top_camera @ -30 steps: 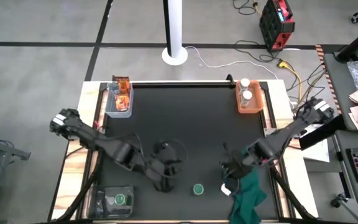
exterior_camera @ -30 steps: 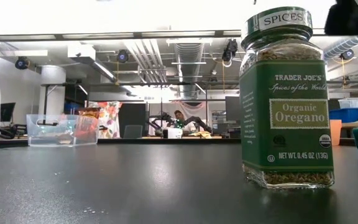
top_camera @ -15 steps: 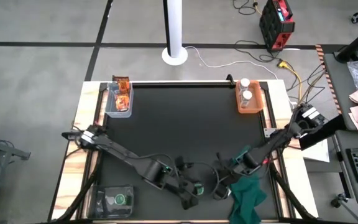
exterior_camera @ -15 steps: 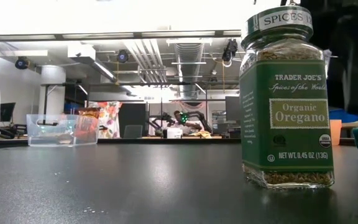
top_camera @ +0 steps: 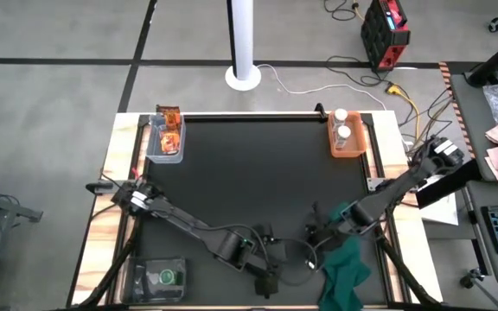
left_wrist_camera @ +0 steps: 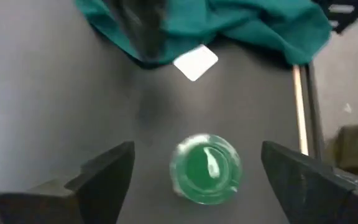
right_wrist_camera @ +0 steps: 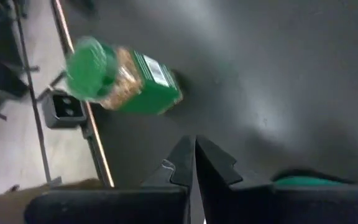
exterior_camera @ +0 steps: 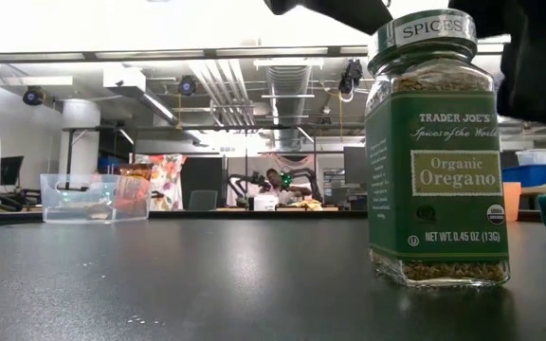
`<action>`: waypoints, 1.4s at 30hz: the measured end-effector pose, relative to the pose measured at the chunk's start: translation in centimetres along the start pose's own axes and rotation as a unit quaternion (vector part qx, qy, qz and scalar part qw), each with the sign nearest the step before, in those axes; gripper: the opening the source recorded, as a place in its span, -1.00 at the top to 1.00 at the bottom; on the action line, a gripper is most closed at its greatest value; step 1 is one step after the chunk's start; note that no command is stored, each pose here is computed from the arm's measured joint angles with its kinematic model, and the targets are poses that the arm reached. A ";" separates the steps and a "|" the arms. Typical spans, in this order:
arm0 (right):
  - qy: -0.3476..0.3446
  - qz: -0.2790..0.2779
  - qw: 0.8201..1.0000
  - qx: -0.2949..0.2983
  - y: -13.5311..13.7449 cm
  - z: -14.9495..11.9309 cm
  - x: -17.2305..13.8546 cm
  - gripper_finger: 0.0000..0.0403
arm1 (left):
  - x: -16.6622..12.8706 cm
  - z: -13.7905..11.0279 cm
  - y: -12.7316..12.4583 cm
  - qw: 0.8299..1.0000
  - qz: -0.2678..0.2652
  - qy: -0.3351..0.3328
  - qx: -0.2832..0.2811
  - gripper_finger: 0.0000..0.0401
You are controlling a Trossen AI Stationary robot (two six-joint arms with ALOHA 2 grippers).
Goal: Sort spices by type
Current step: Put the green seasoning bottle into the black bin
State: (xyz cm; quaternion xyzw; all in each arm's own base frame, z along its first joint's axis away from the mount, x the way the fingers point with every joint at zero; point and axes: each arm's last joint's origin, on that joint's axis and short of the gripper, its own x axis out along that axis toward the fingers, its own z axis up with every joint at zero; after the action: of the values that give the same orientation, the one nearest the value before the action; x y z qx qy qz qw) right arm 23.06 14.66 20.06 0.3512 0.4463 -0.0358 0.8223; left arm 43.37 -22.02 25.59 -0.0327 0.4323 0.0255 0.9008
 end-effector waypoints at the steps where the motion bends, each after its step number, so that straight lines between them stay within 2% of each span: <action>1: -0.008 0.002 1.000 0.000 0.0 0.1 -0.5 0.95 | 0.4 -0.1 -0.1 1.000 -0.008 0.005 0.000 -0.67; 9: -0.040 -0.002 0.999 0.001 -0.2 0.5 -3.0 0.95 | 2.3 -1.2 -0.7 0.999 -0.023 0.025 -0.002 -0.68; 17: -0.043 -0.012 0.999 0.000 -0.4 0.5 -3.0 0.95 | 4.3 -1.9 -0.8 0.999 -0.014 0.030 -0.012 -0.63; 20: -0.043 -0.011 0.999 0.000 -0.4 0.5 -3.0 0.95 | 4.4 -2.0 -0.7 0.999 0.004 0.026 -0.022 -0.50; 28: -0.043 -0.012 0.999 -0.008 -0.4 0.5 -3.0 0.95 | 4.4 -2.0 -0.7 0.999 0.004 0.025 -0.026 0.02; 30: -0.043 -0.013 0.999 -0.009 -0.4 0.5 -3.0 0.95 | 4.4 -2.0 -0.7 0.999 0.004 0.025 -0.026 0.08; 36: -0.047 -0.015 0.999 -0.013 -0.4 0.5 -3.0 0.95 | 3.2 -1.3 -0.5 0.999 0.020 0.035 -0.028 0.08; 42: -0.052 -0.022 0.998 -0.017 -0.5 0.6 -3.0 0.95 | -1.8 1.4 0.3 0.995 0.093 0.022 -0.020 0.08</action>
State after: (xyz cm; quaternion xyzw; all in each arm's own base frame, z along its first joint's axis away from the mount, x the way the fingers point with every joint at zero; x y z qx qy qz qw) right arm 21.52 13.12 22.28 0.3251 0.4113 -0.0646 0.8491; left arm 43.31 -21.66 27.80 -0.0111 0.4527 0.1168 0.8839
